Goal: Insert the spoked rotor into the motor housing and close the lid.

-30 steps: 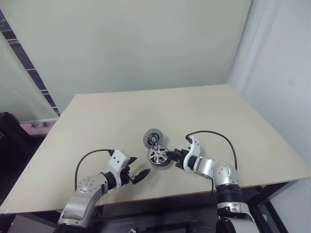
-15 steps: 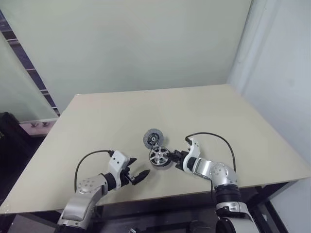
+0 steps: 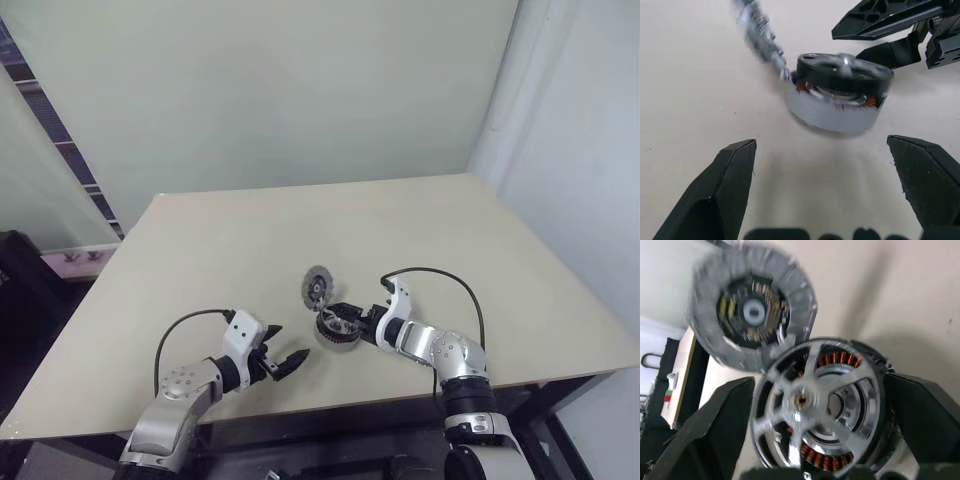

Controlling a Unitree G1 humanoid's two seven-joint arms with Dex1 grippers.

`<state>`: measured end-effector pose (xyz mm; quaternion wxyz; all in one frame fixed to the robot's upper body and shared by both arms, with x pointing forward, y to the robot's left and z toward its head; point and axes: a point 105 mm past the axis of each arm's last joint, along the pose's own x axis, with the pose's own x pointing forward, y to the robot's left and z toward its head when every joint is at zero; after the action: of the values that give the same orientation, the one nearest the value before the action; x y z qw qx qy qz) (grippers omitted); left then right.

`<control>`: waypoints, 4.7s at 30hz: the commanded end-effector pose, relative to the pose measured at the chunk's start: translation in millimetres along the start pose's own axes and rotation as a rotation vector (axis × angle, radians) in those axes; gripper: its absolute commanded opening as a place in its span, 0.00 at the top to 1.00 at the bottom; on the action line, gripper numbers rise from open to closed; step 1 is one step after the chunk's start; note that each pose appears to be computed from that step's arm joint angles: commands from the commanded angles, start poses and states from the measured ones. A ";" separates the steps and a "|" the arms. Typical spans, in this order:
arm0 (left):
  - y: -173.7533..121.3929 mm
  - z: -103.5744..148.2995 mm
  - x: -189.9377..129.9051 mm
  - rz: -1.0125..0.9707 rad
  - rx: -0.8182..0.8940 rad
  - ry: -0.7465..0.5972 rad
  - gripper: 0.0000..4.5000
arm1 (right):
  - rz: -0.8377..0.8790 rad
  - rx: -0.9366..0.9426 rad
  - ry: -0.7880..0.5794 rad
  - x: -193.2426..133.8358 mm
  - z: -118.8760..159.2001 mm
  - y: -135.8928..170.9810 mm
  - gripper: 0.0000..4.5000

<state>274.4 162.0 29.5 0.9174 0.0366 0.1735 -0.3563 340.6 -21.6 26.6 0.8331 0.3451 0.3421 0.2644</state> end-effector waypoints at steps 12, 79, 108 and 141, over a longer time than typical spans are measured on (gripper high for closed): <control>4.1 15.9 -1.5 0.003 0.039 -0.042 0.00 | 0.119 -0.283 -0.078 -23.4 22.8 32.7 0.00; -6.9 0.7 1.8 -0.050 0.004 0.036 0.00 | 0.217 -1.842 0.590 -36.0 -7.3 27.3 0.00; -9.6 -0.8 0.2 -0.049 0.013 0.033 0.00 | 0.219 -1.931 0.729 -10.7 -24.6 4.0 0.21; 8.3 -3.1 -14.0 0.048 -0.002 0.022 0.00 | 0.270 -1.488 0.702 -20.3 -39.4 39.4 0.98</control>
<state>266.1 171.6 20.4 0.9164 0.0349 0.2032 -0.3431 289.8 -4.9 23.7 0.6255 -0.3903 0.2908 0.6097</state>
